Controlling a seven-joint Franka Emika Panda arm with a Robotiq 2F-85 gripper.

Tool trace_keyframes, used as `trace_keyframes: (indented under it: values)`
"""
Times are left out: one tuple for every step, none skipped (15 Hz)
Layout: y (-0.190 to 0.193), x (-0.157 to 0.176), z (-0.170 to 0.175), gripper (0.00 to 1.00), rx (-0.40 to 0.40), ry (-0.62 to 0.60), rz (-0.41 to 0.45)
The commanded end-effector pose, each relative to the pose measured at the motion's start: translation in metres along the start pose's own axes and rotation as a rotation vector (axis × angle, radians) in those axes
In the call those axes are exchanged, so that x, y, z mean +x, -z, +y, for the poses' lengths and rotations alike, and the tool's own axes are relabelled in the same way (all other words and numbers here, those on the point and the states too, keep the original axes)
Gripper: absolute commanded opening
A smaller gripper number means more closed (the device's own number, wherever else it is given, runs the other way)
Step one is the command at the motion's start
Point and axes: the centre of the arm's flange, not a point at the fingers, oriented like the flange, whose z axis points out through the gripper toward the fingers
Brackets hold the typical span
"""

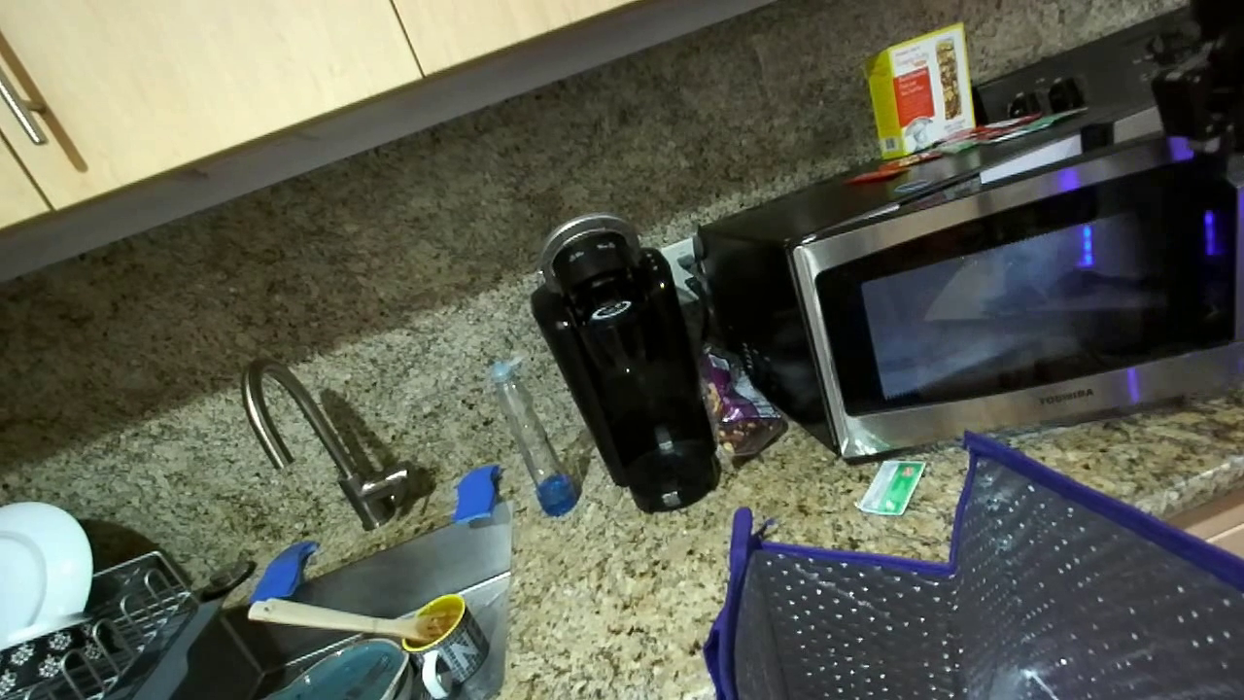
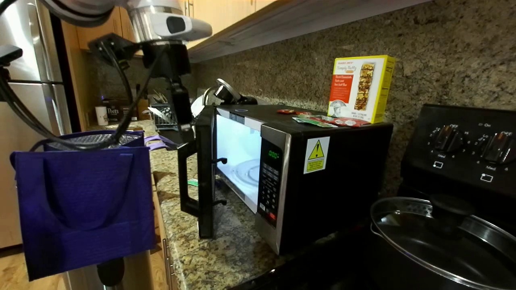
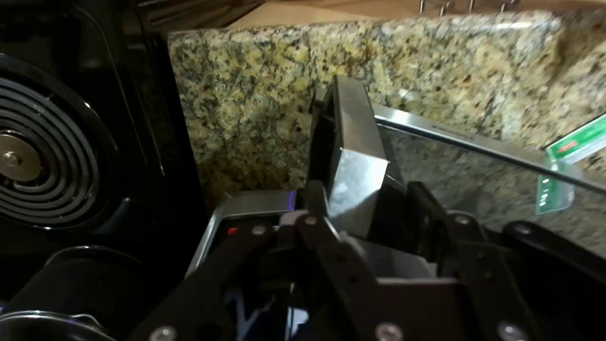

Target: Open the microwave

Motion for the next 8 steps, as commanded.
trace_keyframes:
  values:
    - [0.084, -0.045, -0.004, 0.77, 0.052, 0.176, -0.028]
    - [0.102, -0.054, -0.006, 0.84, 0.067, 0.212, -0.03]
    - [0.116, -0.064, -0.007, 0.9, 0.086, 0.252, -0.021]
    - [0.126, -0.074, -0.005, 0.95, 0.108, 0.3, -0.001]
    - [0.137, -0.076, -0.003, 0.99, 0.125, 0.355, 0.029]
    - [0.146, -0.076, -0.001, 1.0, 0.152, 0.397, 0.055]
    - [0.152, -0.072, 0.001, 1.0, 0.186, 0.433, 0.083]
    - [0.155, -0.065, 0.002, 1.0, 0.225, 0.465, 0.1]
